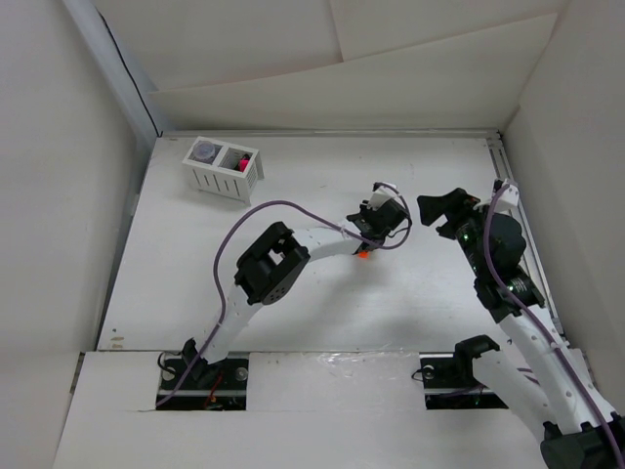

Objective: Sort the stationery into containers
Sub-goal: Place the pen in the storage box.

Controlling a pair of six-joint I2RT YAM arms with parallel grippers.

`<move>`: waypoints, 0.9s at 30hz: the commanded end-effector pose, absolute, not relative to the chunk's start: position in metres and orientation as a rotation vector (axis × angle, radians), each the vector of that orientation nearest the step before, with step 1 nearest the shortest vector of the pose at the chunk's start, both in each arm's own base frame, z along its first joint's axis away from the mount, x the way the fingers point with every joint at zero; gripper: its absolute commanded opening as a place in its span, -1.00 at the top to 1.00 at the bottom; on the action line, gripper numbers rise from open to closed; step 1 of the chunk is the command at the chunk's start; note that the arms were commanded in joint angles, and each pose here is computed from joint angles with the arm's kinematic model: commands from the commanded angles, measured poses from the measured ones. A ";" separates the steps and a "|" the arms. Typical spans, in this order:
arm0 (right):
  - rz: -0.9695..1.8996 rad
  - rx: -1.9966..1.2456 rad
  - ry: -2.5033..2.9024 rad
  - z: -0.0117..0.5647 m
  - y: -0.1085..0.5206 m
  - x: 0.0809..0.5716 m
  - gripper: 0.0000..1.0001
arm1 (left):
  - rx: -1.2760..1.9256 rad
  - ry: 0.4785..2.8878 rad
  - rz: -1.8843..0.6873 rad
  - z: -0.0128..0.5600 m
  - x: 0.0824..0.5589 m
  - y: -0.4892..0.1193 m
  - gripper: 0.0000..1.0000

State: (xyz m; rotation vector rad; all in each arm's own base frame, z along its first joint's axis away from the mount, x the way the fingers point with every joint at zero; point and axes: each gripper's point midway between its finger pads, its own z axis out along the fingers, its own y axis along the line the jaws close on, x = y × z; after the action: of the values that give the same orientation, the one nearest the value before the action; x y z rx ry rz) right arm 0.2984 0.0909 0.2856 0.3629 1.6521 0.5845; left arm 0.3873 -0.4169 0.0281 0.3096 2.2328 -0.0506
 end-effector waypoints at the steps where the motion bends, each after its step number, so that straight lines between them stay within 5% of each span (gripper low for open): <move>1: 0.607 0.336 1.565 0.319 0.091 0.299 -0.69 | 0.337 2.278 0.031 0.019 0.376 -0.398 0.92; 11: 0.602 0.323 1.588 0.311 0.093 0.300 -0.69 | 0.093 2.086 -0.140 0.150 0.417 -0.366 0.95; 20: 0.624 0.312 1.622 0.298 0.100 0.305 -0.69 | -0.369 1.770 -0.206 0.270 0.503 -0.207 0.83; 27: 0.635 0.314 1.641 0.288 0.103 0.308 -0.69 | -0.582 1.691 -0.001 0.274 0.554 -0.092 0.83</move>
State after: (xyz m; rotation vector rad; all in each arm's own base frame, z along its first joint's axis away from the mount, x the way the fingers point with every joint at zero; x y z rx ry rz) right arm 0.3049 0.1007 0.2756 0.3253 1.6914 0.6051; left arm 0.5389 -0.1133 0.2815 -0.5375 1.6971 -0.0532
